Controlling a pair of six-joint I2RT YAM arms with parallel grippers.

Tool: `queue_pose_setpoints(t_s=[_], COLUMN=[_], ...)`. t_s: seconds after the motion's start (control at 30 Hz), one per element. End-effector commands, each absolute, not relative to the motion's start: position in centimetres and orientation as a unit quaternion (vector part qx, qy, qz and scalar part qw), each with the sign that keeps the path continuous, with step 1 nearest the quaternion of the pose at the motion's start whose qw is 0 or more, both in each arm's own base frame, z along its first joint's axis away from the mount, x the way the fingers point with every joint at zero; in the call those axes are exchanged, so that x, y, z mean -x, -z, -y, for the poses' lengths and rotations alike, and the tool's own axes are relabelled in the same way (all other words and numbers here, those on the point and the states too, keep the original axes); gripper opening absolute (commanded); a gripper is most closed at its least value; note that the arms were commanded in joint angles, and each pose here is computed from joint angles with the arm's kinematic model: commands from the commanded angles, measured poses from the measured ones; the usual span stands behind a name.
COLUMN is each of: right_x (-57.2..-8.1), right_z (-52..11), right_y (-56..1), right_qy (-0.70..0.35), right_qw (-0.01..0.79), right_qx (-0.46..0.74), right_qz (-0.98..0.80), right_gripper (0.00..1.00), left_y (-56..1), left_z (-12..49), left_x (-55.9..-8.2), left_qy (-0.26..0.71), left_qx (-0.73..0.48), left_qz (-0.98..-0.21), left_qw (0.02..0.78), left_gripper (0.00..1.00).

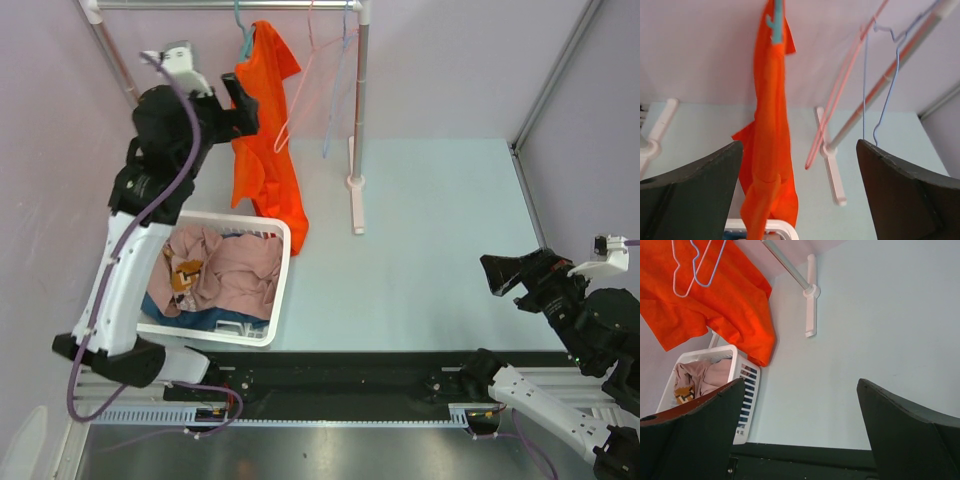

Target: Remove the t-shirt from the hanger

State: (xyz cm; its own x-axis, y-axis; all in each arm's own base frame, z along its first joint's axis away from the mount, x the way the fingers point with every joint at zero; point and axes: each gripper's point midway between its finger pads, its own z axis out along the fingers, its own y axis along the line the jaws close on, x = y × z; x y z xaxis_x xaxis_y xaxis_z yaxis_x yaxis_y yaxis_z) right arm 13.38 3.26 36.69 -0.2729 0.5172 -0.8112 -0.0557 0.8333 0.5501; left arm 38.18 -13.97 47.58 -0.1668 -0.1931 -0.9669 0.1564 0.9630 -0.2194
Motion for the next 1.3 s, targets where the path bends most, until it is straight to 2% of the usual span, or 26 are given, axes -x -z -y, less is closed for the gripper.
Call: queue_pose_setpoints(t_s=[0.0, 0.17, 0.3, 0.37, 0.4, 0.47, 0.5, 0.6, 0.67, 0.87, 1.0, 1.17, 1.27], right_x=[-13.5, -13.4, -13.2, -13.1, -13.0, -12.9, -12.9, -12.7, -12.8, -13.1, -13.3, -13.3, -13.5], right_z=[-3.0, -3.1, -3.0, -3.0, -2.9, -2.8, -2.7, -2.5, -2.5, -3.1, -3.5, -3.7, -3.9], right_y=[-37.3, -37.4, -37.5, -37.6, -37.6, -37.6, -37.6, -37.6, -37.6, -37.4, -37.2, -37.2, -37.3], right_qy=[-0.252, -0.255, -0.258, -0.261, -0.261, -0.262, -0.262, -0.262, -0.261, -0.263, -0.265, -0.268, -0.270], right_qw=[0.594, 0.593, 0.592, 0.592, 0.592, 0.591, 0.591, 0.592, 0.592, 0.588, 0.586, 0.584, 0.583], right_qx=[-0.160, -0.160, -0.160, -0.162, -0.162, -0.163, -0.163, -0.164, -0.165, -0.162, -0.159, -0.157, -0.157], right_qz=[-0.747, -0.747, -0.747, -0.745, -0.745, -0.745, -0.745, -0.744, -0.745, -0.747, -0.750, -0.750, -0.750], right_gripper=[0.99, 0.99, 0.99, 0.99, 0.99, 0.99, 0.99, 0.99, 0.99, 1.00, 0.99, 0.99, 1.00], left_y=[-50.4, -49.0, -47.0, -45.9, -45.5, -45.2, -45.5, -47.4, -49.7, -56.0, -58.1, -59.0, -57.4], left_z=[11.3, 11.4, 12.6, 13.2, 13.3, 13.4, 13.4, 13.2, 12.8, 10.4, 9.1, 8.6, 9.5], left_x=[-39.2, -42.8, -46.2, -47.6, -48.0, -48.4, -48.3, -47.4, -46.3, -42.3, -40.3, -38.8, -39.6], left_qy=[0.159, 0.190, 0.185, 0.187, 0.185, 0.185, 0.188, 0.198, 0.202, 0.195, 0.183, 0.181, 0.189], left_qx=[0.069, 0.076, 0.060, 0.052, 0.051, 0.052, 0.052, 0.055, 0.060, 0.085, 0.094, 0.091, 0.077], left_qz=[-0.697, -0.723, -0.751, -0.761, -0.764, -0.767, -0.765, -0.748, -0.729, -0.669, -0.648, -0.639, -0.659], left_qw=[0.695, 0.659, 0.631, 0.619, 0.615, 0.612, 0.614, 0.631, 0.651, 0.712, 0.734, 0.742, 0.724], left_gripper=[1.00, 0.96, 0.86, 0.73, 0.60, 0.42, 0.27, 0.08, 0.00, 0.00, 0.00, 0.00, 0.00])
